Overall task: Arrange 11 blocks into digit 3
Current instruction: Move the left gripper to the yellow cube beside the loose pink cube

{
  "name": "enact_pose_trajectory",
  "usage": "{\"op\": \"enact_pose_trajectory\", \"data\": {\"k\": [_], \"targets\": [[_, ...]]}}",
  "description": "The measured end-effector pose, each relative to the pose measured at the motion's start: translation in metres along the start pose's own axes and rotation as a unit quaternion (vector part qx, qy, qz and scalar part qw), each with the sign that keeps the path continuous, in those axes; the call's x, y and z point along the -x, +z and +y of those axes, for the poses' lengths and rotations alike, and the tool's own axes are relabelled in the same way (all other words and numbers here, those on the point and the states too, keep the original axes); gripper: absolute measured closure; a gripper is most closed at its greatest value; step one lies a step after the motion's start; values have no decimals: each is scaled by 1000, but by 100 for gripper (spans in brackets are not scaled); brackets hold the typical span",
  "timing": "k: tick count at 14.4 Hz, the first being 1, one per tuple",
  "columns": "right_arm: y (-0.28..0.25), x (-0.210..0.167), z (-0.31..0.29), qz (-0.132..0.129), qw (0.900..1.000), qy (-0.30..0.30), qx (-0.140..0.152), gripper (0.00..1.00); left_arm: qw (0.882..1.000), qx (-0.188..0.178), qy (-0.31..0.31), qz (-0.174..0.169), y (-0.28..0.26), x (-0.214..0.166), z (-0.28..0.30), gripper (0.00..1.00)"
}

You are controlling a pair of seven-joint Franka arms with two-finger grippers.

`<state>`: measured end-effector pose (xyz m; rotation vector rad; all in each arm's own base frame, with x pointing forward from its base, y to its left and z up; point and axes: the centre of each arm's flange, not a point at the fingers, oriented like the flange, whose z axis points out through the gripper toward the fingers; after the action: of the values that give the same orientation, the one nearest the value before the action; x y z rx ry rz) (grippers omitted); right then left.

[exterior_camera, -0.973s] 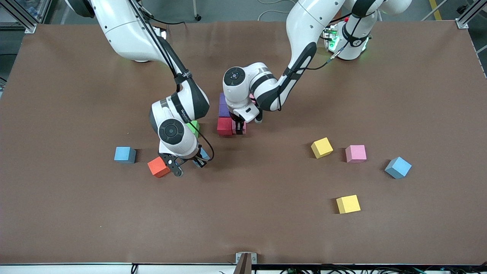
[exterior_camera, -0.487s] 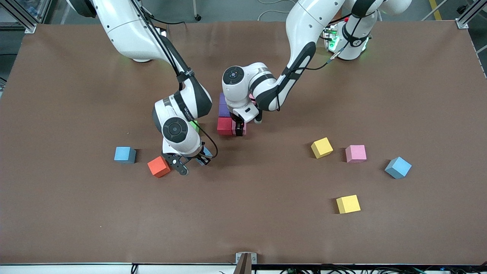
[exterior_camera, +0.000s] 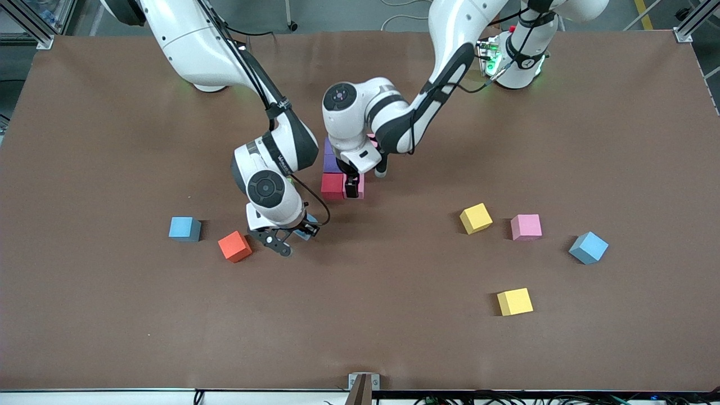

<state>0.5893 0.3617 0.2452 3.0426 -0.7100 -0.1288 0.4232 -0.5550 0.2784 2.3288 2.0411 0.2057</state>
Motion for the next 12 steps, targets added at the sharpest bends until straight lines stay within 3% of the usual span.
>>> {"op": "enact_pose_trajectory", "data": {"k": [3, 7, 12], "targets": [[2, 19, -10, -4, 994, -110, 5, 48, 999, 11, 41, 10, -58, -26, 13, 0], [1, 25, -15, -2, 988, -158, 3, 48, 991, 12, 131, 23, -79, -113, 73, 0], [-4, 44, -34, 24, 982, -187, -25, 48, 961, -13, 275, 34, -58, -214, 127, 0]]}}
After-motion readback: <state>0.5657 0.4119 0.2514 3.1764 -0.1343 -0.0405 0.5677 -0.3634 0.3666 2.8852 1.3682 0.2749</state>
